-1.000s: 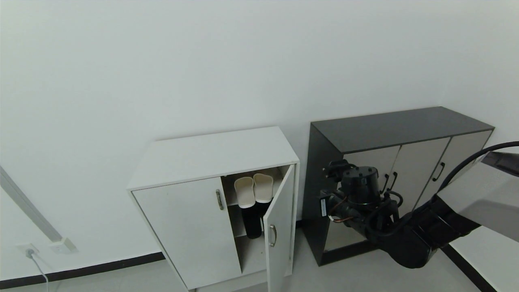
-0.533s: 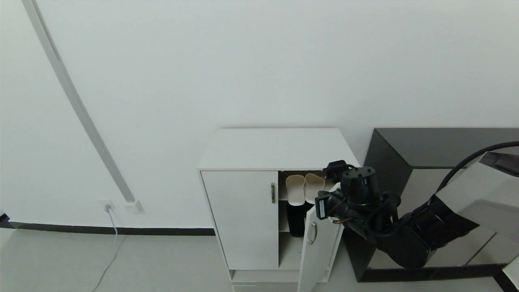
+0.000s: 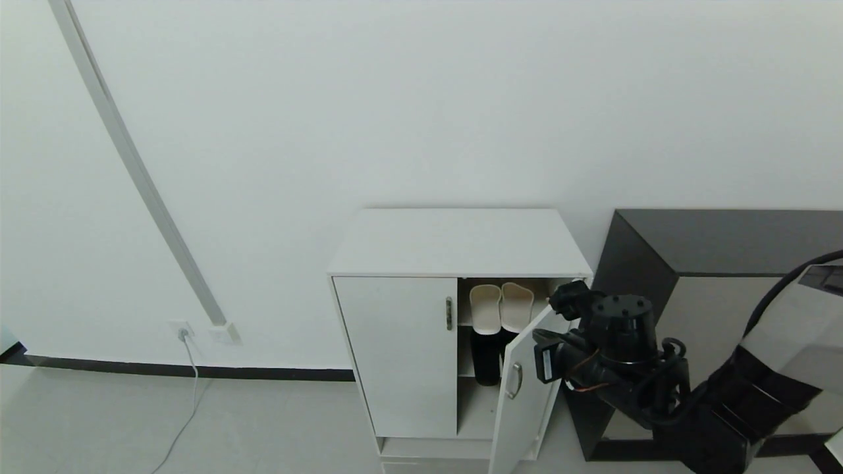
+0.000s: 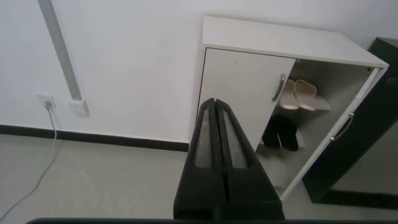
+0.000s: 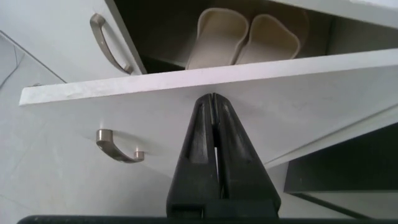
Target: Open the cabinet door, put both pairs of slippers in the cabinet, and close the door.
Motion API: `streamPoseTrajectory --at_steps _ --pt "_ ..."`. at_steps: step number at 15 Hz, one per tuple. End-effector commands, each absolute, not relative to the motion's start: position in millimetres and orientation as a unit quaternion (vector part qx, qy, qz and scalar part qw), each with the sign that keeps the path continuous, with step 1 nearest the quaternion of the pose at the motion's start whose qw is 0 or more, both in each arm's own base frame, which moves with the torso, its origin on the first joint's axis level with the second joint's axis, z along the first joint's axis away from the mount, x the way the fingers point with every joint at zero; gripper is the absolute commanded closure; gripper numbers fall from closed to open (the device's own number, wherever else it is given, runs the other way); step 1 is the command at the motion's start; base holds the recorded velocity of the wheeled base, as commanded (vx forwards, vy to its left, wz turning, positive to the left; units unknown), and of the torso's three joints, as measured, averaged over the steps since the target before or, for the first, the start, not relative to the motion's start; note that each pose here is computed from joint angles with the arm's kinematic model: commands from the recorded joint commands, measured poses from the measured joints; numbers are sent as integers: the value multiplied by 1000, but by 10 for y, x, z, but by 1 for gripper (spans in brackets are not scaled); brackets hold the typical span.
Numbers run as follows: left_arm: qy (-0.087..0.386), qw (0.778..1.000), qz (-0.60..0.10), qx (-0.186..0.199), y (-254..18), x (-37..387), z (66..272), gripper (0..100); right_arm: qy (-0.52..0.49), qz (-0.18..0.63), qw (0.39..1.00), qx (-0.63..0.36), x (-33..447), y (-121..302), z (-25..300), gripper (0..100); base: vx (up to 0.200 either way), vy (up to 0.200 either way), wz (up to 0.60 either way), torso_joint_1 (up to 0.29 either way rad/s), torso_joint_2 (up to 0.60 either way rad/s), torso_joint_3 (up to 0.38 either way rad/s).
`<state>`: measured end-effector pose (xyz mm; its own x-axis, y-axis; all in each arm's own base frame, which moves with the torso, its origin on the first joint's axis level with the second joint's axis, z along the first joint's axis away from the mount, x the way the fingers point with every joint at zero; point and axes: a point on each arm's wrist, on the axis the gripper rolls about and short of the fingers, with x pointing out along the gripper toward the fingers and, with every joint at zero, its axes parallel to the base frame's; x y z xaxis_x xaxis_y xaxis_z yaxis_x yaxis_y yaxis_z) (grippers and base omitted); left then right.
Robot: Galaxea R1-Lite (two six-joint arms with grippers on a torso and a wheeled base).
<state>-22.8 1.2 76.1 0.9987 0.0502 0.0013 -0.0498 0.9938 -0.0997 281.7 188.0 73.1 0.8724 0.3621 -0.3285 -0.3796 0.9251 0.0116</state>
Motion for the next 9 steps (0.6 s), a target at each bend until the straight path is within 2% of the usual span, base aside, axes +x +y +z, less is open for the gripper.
streamPoseTrajectory --at_steps 1,3,8,9 --pt "-2 998 25 -50 12 -228 761 100 166 189 967 -26 2602 1704 753 100 0 0 0 0 0 0" --pt "-2 998 25 -50 12 -228 761 100 180 187 965 -32 2357 1533 702 100 0 0 0 0 0 0" --pt "-2 998 26 -51 12 -228 761 100 202 184 961 -39 2018 1296 520 100 200 0 0 -4 0 4" --pt "-2 998 25 -51 12 -228 761 100 206 183 960 -40 1981 1272 484 100 0 0 0 0 0 0"
